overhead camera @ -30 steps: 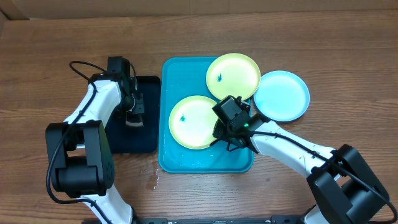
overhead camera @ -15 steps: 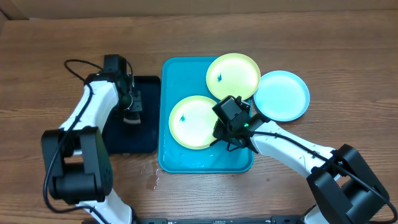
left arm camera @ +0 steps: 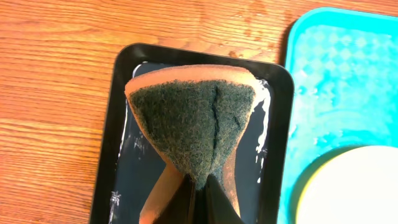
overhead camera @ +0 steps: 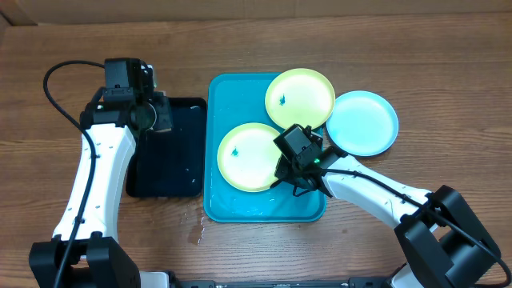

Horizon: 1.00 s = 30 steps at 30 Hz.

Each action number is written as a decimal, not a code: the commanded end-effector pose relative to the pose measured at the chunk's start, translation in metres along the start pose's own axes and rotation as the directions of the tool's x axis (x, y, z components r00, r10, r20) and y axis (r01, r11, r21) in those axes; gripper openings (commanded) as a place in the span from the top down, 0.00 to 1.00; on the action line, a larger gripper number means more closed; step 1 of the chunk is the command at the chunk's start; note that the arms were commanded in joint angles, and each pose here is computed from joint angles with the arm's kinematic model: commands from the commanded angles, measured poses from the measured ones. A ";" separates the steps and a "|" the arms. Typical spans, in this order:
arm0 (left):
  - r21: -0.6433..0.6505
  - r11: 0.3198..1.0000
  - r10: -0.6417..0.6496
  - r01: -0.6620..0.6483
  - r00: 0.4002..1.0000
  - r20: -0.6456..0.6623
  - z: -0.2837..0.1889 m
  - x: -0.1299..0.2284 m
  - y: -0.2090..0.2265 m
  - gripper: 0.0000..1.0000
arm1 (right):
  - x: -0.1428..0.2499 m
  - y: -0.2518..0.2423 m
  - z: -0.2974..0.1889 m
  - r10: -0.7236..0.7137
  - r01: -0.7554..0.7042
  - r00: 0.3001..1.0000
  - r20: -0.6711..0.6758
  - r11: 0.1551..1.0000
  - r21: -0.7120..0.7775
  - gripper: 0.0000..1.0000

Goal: Clean dirty plates on tray and stack at the side
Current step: 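Lift the sponge with the left gripper and move it over the yellow plate, then scrub the yellow plate surface with the sponge in the left gripper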

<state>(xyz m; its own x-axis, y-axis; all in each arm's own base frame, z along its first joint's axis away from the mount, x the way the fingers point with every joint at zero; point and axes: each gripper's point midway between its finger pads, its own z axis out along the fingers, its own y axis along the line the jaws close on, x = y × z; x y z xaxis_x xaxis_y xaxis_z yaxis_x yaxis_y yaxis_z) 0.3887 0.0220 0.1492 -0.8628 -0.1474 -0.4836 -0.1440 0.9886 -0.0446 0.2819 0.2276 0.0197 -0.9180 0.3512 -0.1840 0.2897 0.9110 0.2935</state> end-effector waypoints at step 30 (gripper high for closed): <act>0.287 0.922 0.298 -0.259 0.949 -0.100 0.008 0.061 -0.164 0.96 | -0.008 0.012 0.013 -0.010 0.011 1.000 0.024 0.999 -0.039 0.95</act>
<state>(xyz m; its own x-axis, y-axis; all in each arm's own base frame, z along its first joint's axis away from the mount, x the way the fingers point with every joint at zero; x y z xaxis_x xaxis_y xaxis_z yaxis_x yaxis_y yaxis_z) 0.3557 -0.1597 0.1312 -0.8853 0.2138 -0.4129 0.3282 0.9163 -0.2294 0.2916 0.2387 0.0119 -0.9172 0.3482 -0.1936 0.2731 0.9034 0.3307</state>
